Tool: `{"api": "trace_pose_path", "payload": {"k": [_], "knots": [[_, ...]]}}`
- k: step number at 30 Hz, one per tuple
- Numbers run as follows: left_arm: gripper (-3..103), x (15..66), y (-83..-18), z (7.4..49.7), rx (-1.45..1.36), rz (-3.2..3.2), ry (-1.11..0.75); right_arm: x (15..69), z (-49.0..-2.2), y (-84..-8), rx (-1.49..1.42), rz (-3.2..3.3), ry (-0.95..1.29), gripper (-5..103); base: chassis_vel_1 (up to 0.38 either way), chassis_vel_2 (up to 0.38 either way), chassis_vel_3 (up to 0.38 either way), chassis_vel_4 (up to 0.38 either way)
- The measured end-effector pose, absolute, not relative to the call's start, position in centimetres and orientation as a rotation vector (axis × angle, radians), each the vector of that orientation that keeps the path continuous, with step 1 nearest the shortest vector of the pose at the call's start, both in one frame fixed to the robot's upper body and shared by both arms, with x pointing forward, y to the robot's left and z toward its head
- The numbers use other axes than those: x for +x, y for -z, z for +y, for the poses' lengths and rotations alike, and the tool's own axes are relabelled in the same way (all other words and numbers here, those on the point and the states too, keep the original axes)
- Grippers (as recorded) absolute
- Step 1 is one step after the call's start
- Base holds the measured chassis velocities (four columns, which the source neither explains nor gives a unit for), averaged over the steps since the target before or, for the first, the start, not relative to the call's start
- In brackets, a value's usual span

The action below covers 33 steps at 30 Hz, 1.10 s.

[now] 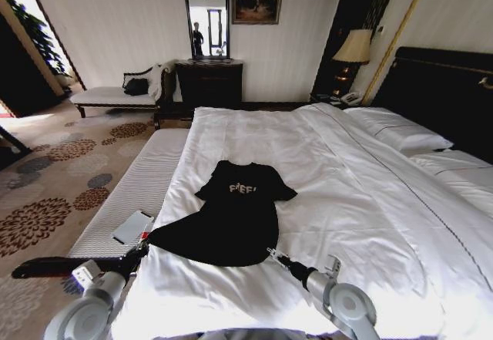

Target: Fold the clothes on the bed.

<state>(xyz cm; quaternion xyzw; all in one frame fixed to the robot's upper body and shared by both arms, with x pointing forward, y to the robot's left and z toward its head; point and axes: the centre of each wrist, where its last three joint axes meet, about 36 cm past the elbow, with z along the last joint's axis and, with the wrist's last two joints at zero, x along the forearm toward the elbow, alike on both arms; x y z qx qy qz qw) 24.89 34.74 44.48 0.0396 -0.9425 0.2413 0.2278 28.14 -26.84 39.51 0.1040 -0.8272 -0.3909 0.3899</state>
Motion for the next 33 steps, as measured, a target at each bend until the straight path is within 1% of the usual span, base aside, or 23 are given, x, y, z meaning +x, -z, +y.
{"api": "trace_pose_path", "payload": {"k": [2,3,4,5,8,10,12,13,17,19,23,25,27,28,31,32,33], "knots": [[1,24.8,-44.5,34.7,0.105,-2.595,-0.662,28.3,-26.8,-39.5,0.266,-2.099,1.001,100,0.0,0.0,0.0,0.0],[1,24.8,-44.5,34.6,0.104,-2.595,-0.662,28.3,-26.7,-39.4,0.266,-2.097,1.006,103,0.0,0.0,0.0,0.0],[1,24.8,-44.5,34.6,0.103,-2.595,-0.661,28.2,-26.7,-39.4,0.266,-2.094,1.009,99,0.0,0.0,0.0,0.0],[1,24.8,-44.5,34.6,0.103,-2.595,-0.661,28.2,-26.7,-39.4,0.266,-2.094,1.009,99,0.0,0.0,0.0,0.0],[1,24.8,-44.5,34.6,0.1,-2.596,-0.659,28.2,-26.7,-39.2,0.271,-2.087,1.015,84,0.0,0.0,0.0,0.0],[1,24.9,-44.5,34.5,0.098,-2.597,-0.659,28.2,-26.7,-39.2,0.277,-2.085,1.017,84,0.0,0.0,0.0,0.0],[1,24.9,-44.6,34.4,0.095,-2.599,-0.657,28.1,-26.6,-39.2,0.291,-2.08,1.02,73,0.0,0.0,0.0,0.0],[1,24.9,-44.6,34.4,0.095,-2.599,-0.657,28.1,-26.6,-39.2,0.291,-2.08,1.02,73,0.0,0.0,0.0,0.0],[1,24.9,-44.7,34.4,0.095,-2.601,-0.655,28.3,-26.0,-39.0,0.312,-2.072,1.019,51,0.0,0.0,0.0,0.0],[1,24.8,-44.7,34.5,0.097,-2.602,-0.653,28.4,-26.0,-38.9,0.313,-2.069,1.017,51,0.0,0.0,0.0,0.0],[1,24.7,-44.8,34.7,0.106,-2.604,-0.649,28.4,-25.8,-38.7,0.32,-2.065,1.012,29,0.0,0.0,0.0,0.0],[1,24.7,-44.9,34.8,0.108,-2.605,-0.649,28.4,-25.7,-38.7,0.322,-2.063,1.01,29,0.0,0.0,0.0,0.0],[1,24.7,-44.9,34.8,0.109,-2.606,-0.65,28.3,-25.6,-38.6,0.324,-2.061,1.009,19,0.0,0.0,0.0,0.0],[1,24.7,-44.9,34.8,0.109,-2.606,-0.65,28.3,-25.6,-38.6,0.324,-2.061,1.009,19,0.0,0.0,0.0,0.0],[1,24.7,-44.9,34.8,0.11,-2.606,-0.654,28.1,-25.6,-38.8,0.326,-2.06,1.008,4,0.0,0.0,0.0,0.0],[1,24.7,-44.9,34.8,0.11,-2.606,-0.655,28.0,-25.7,-38.8,0.325,-2.059,1.007,1,0.0,0.0,0.0,0.0],[1,24.7,-44.9,34.8,0.11,-2.606,-0.655,28.0,-25.7,-38.8,0.325,-2.059,1.007,1,0.0,0.0,0.0,0.0]]}}
